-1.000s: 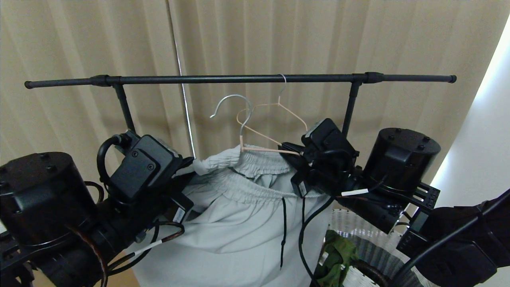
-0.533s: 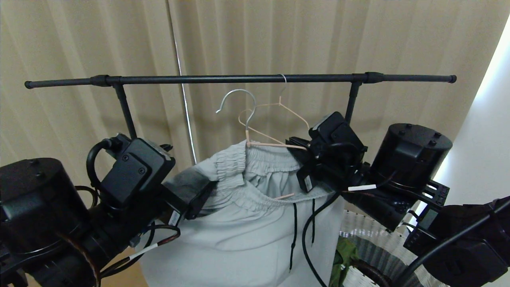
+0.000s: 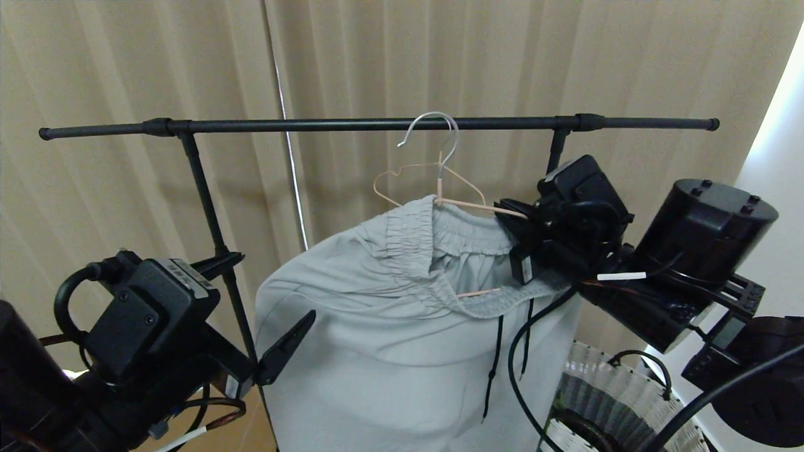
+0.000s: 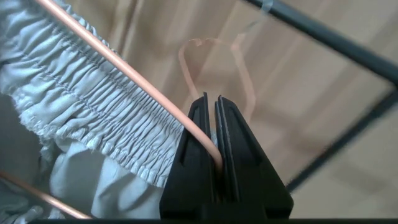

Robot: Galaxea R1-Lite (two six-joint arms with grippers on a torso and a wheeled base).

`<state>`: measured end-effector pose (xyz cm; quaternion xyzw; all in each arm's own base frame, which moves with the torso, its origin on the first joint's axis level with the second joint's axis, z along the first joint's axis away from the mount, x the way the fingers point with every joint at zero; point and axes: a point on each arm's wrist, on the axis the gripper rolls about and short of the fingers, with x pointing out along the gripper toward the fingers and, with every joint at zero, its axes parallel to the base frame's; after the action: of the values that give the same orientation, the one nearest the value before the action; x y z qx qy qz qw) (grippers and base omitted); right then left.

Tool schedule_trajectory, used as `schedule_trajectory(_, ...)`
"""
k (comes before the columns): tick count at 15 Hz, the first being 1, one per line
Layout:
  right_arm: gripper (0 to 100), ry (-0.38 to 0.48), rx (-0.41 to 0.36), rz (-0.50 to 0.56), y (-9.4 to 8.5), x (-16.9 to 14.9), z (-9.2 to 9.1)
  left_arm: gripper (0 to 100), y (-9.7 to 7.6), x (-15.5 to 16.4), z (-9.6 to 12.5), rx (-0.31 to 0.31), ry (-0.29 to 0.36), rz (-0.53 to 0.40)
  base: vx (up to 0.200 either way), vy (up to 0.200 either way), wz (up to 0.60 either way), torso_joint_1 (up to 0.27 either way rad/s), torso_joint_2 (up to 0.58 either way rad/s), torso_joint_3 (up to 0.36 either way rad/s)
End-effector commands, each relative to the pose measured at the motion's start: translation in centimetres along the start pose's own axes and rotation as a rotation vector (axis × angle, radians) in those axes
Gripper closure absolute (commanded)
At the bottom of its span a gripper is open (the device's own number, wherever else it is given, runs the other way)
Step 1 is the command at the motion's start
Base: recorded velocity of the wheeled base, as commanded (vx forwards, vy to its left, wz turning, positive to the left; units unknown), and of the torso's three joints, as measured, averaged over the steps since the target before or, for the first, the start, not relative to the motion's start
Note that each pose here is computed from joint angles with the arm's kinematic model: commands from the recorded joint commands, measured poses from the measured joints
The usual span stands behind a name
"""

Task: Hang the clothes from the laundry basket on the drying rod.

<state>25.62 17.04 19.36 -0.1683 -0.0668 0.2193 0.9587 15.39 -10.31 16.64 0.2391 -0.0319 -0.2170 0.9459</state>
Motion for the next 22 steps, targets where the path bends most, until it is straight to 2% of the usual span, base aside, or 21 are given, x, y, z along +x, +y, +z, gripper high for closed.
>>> schedule_trajectory(1,100,-0.042,0.007,-0.032,-1.2,-1.3,1.3,0,0.1,-0.9,-1.6,-0.012,0.063,0.009,0.000,0.000,0.00,0.000,0.00,0.000)
schedule_trajectory(3,100,-0.075,0.017,-0.049,-1.8,-2.0,2.3,0,-0.2,-1.4,-3.0,-0.015,0.124,0.001,0.000,0.000,0.00,0.000,0.00,0.000)
schedule_trajectory(10,100,-0.128,0.034,-0.049,-2.3,-3.0,3.6,0,0.9,-0.9,-3.2,-0.026,0.143,0.062,0.000,0.000,0.00,0.000,0.00,0.000)
schedule_trajectory(11,100,-0.132,0.035,-0.049,-2.3,-3.0,3.7,100,0.9,-0.8,-3.2,-0.024,0.142,0.063,0.000,0.000,0.00,0.000,0.00,0.000)
schedule_trajectory(15,100,-0.138,0.034,-0.053,-2.3,-3.0,4.0,100,0.8,-0.8,-3.6,-0.024,0.164,0.059,0.000,0.000,0.00,0.000,0.00,0.000)
schedule_trajectory(22,100,-0.125,0.028,-0.116,-4.0,-2.6,4.0,100,2.9,-2.2,-6.6,-0.026,0.322,0.201,0.000,0.000,0.00,0.000,0.00,0.000)
